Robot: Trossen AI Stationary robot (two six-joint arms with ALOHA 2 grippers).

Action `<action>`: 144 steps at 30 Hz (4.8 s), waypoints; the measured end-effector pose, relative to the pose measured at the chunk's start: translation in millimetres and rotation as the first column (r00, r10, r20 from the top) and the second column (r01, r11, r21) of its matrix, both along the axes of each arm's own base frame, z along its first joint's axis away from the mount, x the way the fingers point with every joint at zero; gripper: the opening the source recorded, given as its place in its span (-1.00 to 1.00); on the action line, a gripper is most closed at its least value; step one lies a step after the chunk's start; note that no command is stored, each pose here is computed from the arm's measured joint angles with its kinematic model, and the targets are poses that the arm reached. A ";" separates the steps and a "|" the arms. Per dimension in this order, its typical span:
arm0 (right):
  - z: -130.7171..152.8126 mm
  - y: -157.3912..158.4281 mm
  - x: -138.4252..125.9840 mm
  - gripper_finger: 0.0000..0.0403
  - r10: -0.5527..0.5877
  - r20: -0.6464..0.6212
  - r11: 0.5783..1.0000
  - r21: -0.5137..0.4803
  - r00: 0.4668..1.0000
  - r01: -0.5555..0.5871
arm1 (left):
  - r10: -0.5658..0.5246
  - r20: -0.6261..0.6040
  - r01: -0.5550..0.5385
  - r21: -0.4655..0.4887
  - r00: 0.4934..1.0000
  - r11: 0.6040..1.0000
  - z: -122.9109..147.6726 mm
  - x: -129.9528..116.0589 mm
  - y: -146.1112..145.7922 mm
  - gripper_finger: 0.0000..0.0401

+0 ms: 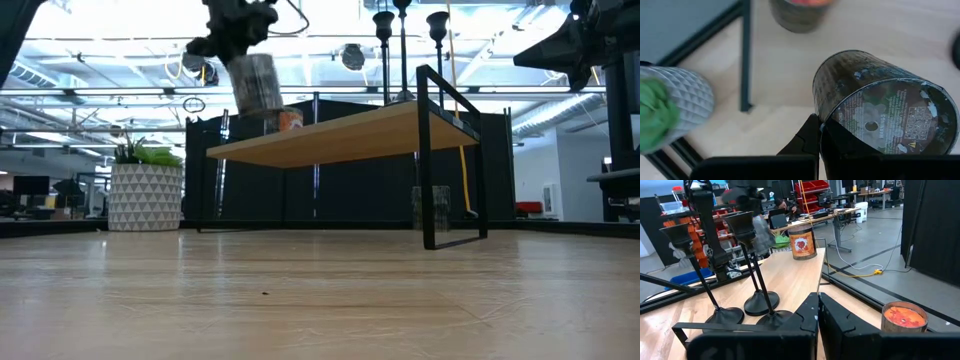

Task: Pick & Place candle stick holders
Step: Put the brown scented candle on the shelf, then put the orange scented candle on the shelf

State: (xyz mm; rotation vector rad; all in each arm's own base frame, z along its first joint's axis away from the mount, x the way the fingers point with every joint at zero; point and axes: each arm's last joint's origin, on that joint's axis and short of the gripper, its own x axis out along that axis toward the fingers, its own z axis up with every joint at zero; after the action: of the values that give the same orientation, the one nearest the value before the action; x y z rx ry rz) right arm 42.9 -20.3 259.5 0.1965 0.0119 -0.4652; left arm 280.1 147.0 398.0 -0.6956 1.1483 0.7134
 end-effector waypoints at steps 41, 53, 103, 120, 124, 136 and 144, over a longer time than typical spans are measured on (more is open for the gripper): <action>-0.1 0.0 0.0 -1.00 -0.001 0.003 1.000 0.007 1.000 0.001 | 0.070 -0.108 -0.076 -0.056 0.992 0.996 -37.0 2.6 48.0 -1.00; -0.9 0.0 0.0 -1.00 -0.001 -0.007 1.000 0.008 1.000 0.001 | 0.079 -0.126 -0.087 -0.059 0.989 0.994 -41.0 2.3 46.9 -1.00; -0.7 0.0 0.0 -1.00 0.000 -0.003 1.000 0.010 1.000 0.001 | 0.149 -0.062 -0.146 0.059 0.987 0.988 -5.9 -30.2 38.1 -0.43; 19.7 -2.8 6.4 -1.00 0.005 0.165 0.999 -0.054 0.986 0.004 | -0.039 0.277 -0.025 0.222 0.960 0.975 70.8 -79.6 -50.9 -0.43; 16.8 -9.9 22.0 -1.00 -0.011 0.095 1.000 -0.006 0.995 0.012 | -0.116 0.328 0.017 0.290 0.938 0.957 81.4 -84.3 -68.1 -0.43; 28.2 -36.2 67.3 -1.00 -0.204 -0.136 0.973 0.077 0.969 0.216 | -0.170 0.366 0.036 0.344 0.915 0.938 40.2 -92.5 -97.5 -0.43; 58.1 -65.6 90.1 -1.00 -0.356 -0.256 0.905 0.147 0.899 0.400 | -0.187 0.494 -0.003 0.358 0.849 0.934 -4.9 -117.6 -103.9 -0.43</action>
State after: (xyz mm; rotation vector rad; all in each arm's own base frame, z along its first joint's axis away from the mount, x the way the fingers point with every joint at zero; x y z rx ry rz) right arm 133.0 -85.8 317.5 0.3435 0.2454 -0.8785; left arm 162.4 43.2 393.0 -0.4829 0.5281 0.5729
